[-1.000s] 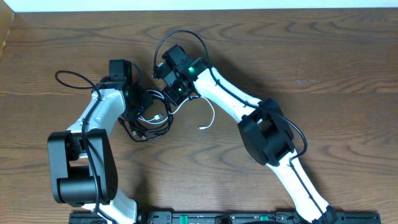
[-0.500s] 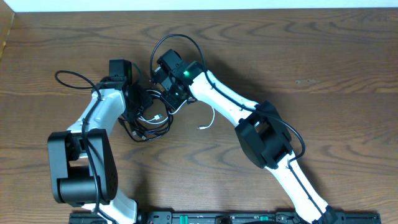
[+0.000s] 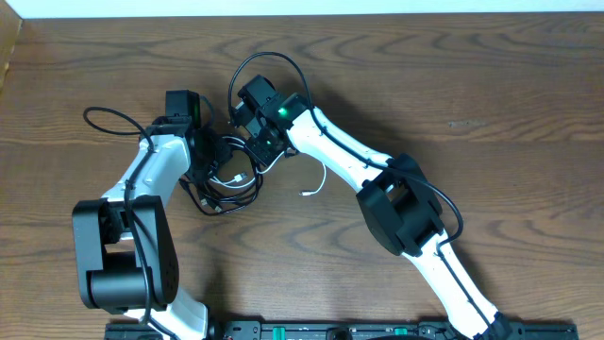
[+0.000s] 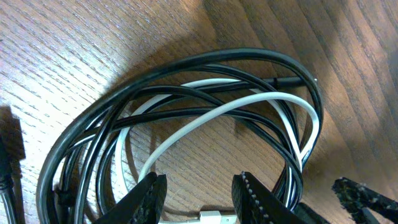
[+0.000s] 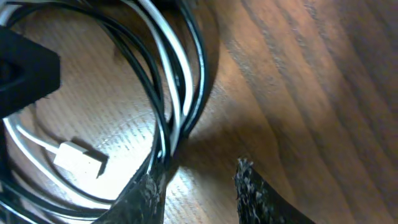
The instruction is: Untangle cables
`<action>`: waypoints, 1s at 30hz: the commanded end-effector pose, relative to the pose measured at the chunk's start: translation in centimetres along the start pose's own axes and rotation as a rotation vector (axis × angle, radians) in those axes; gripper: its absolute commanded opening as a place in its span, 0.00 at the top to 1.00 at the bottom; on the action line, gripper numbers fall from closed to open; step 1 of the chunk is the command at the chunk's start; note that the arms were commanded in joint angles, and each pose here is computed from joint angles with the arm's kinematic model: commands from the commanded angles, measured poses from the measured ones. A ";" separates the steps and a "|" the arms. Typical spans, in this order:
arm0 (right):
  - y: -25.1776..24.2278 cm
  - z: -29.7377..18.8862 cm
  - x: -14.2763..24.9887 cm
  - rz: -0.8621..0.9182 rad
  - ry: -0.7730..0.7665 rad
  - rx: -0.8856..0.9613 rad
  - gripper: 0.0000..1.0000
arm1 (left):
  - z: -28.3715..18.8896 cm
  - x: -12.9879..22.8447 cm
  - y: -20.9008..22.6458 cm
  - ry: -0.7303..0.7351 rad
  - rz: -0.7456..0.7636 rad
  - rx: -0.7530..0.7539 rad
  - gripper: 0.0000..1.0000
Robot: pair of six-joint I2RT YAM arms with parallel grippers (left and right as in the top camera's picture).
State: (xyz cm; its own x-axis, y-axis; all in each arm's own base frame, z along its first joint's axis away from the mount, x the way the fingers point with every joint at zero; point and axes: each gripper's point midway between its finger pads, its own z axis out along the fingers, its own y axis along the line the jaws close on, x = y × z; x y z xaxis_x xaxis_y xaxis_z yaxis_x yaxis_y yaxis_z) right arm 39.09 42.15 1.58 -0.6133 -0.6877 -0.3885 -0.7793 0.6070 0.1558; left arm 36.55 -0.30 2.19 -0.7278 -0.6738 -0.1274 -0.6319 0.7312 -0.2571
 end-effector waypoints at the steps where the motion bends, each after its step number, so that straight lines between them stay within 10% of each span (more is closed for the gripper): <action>1: 0.2 -1.3 -0.8 -0.022 -0.024 0.032 0.67 | 0.5 0.2 0.4 0.012 0.006 -0.013 0.61; 30: 2.1 -1.2 -1.0 -0.041 -0.029 -0.028 0.67 | 0.5 0.2 0.4 0.011 0.006 -0.013 0.61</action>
State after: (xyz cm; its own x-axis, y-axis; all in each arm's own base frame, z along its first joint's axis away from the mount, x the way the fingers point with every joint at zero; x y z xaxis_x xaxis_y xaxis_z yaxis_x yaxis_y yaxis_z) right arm 38.35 42.95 1.64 -0.6008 -0.6962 -0.3928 -0.7905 0.5904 0.1626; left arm 36.56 -0.30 2.19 -0.7278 -0.6738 -0.1277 -0.6318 0.7312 -0.2574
